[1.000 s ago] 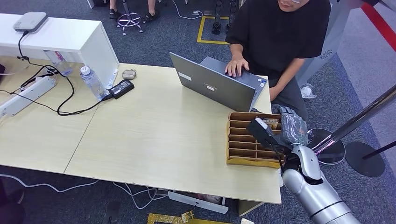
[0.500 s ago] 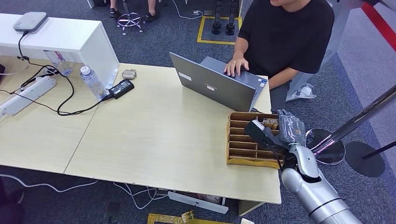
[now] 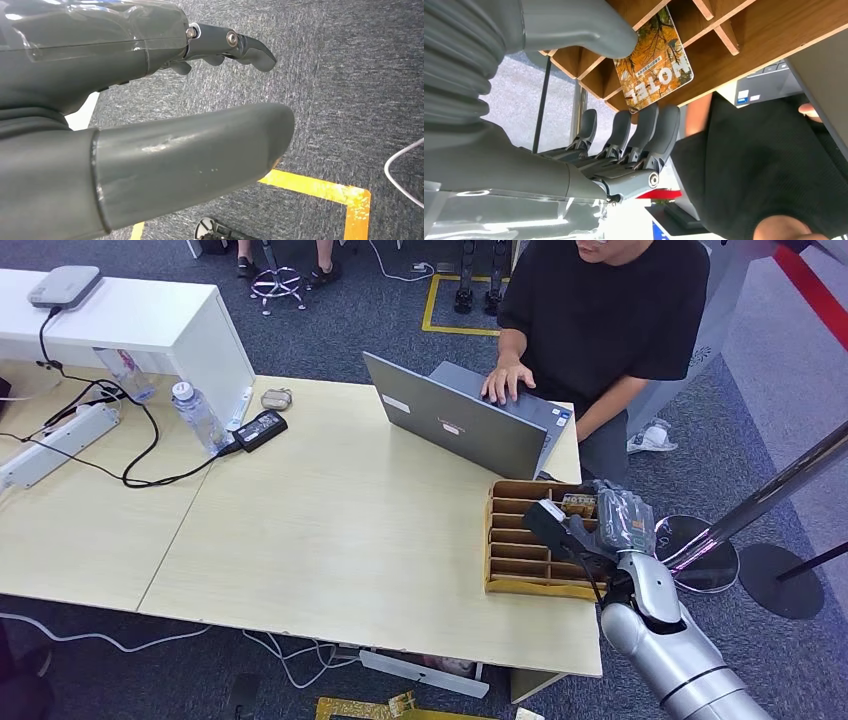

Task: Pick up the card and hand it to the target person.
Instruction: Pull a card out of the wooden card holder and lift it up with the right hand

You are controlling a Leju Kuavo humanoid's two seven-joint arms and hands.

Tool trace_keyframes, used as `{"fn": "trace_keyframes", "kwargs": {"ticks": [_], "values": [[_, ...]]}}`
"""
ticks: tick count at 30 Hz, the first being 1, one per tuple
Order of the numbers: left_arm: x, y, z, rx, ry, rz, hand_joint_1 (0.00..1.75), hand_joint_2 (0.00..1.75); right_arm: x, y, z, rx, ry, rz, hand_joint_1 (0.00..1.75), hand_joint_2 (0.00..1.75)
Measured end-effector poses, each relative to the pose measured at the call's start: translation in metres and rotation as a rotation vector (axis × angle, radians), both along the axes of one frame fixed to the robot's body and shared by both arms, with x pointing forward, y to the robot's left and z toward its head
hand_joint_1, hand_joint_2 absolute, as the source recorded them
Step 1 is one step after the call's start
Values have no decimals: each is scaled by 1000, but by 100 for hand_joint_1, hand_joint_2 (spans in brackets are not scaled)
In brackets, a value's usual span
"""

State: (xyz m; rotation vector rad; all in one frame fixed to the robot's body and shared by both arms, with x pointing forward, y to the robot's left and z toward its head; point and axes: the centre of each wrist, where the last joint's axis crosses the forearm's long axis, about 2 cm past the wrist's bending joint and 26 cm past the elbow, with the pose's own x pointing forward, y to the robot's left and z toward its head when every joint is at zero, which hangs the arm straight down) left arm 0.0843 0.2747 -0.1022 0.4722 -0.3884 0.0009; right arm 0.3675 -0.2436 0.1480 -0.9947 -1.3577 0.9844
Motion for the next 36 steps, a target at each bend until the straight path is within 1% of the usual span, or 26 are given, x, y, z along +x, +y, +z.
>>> {"fn": "trace_keyframes", "kwargs": {"ticks": [7, 17, 31, 36], "values": [[0, -1, 0, -2, -1, -1, 0, 0, -2, 3, 1, -3, -8, 2, 90, 175], [0, -2, 0, -3, -5, -5, 0, 0, -4, 5, 0, -26, 27, 17, 91, 175], [0, -2, 0, -3, -5, -5, 0, 0, -5, 6, -1, -31, 30, 23, 91, 175], [0, -2, 0, -3, -5, -6, 0, 0, -5, 7, -2, -40, 37, 31, 94, 175]]}}
